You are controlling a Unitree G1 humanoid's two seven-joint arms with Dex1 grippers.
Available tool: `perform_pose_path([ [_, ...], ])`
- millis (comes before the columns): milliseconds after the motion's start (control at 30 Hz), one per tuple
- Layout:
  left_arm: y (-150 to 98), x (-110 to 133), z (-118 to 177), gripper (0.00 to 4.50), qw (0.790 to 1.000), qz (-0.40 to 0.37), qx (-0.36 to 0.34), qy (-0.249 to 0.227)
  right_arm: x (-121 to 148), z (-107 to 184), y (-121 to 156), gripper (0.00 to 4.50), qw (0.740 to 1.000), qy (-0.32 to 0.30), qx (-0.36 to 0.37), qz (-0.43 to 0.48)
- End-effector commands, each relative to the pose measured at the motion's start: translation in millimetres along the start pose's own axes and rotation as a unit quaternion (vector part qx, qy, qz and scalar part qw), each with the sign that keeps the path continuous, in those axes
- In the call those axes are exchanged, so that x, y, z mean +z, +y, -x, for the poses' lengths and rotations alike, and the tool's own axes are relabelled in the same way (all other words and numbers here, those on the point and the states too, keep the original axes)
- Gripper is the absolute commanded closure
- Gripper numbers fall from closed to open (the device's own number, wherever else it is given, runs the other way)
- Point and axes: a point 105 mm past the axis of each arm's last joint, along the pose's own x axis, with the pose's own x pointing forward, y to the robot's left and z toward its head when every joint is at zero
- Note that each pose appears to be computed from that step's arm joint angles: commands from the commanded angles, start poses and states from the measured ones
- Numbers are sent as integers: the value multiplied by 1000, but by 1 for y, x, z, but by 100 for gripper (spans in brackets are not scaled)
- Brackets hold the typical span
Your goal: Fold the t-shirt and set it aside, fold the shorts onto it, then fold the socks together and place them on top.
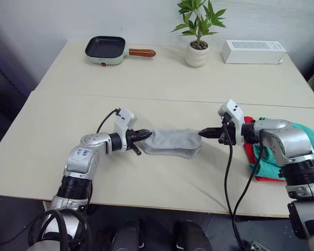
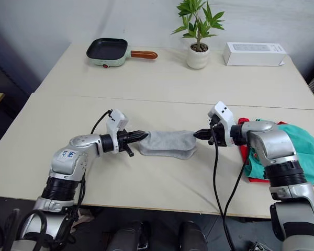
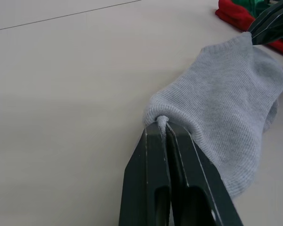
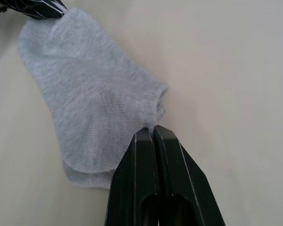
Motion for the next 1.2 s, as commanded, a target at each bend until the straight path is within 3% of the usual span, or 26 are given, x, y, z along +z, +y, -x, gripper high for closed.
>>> perform_pose_path([
  [33, 0, 6, 4, 447, 1000, -17, 5, -12, -2, 1, 2, 450, 1000, 0, 5, -1],
  [67, 1, 7, 5, 447, 1000, -9, 6, -15, -4, 1, 4, 450, 1000, 2, 10, -10],
  [133, -1, 9, 9, 405, 1000, 2, -4, -18, -6, 2, 4, 450, 1000, 2, 10, -26],
  [200, -2, 9, 13, 358, 1000, -3, -12, -14, -10, 4, 5, 410, 999, 4, 13, -29],
  [333, 6, 18, 27, 236, 999, -39, -3, -37, -12, 15, 4, 281, 1000, 2, 12, -26],
  [400, 9, 30, 41, 235, 996, -62, -10, -67, 4, 25, 2, 215, 999, -38, 5, -6],
  [433, 9, 36, 47, 235, 994, -72, -20, -79, 13, 28, 4, 215, 998, -60, 11, 7],
  [500, 9, 47, 54, 276, 991, -93, -30, -95, 28, 28, 14, 240, 994, -102, 27, 28],
  [600, -3, 57, 45, 362, 986, -111, -61, -111, 48, 9, 36, 337, 984, -167, 45, 51],
  [700, -17, 50, 19, 450, 983, -127, -80, -103, 51, -20, 54, 445, 974, -215, 29, 60],
  [833, -21, 32, -18, 450, 989, -106, -60, -89, 38, -49, 64, 448, 968, -246, -8, 58],
  [967, -21, -6, -45, 450, 991, -132, -29, -6, -8, -65, 50, 448, 971, -229, -71, 23],
  [1200, -16, -28, -30, 450, 997, -83, -8, 4, -56, -44, 14, 448, 971, -187, -147, 4],
])
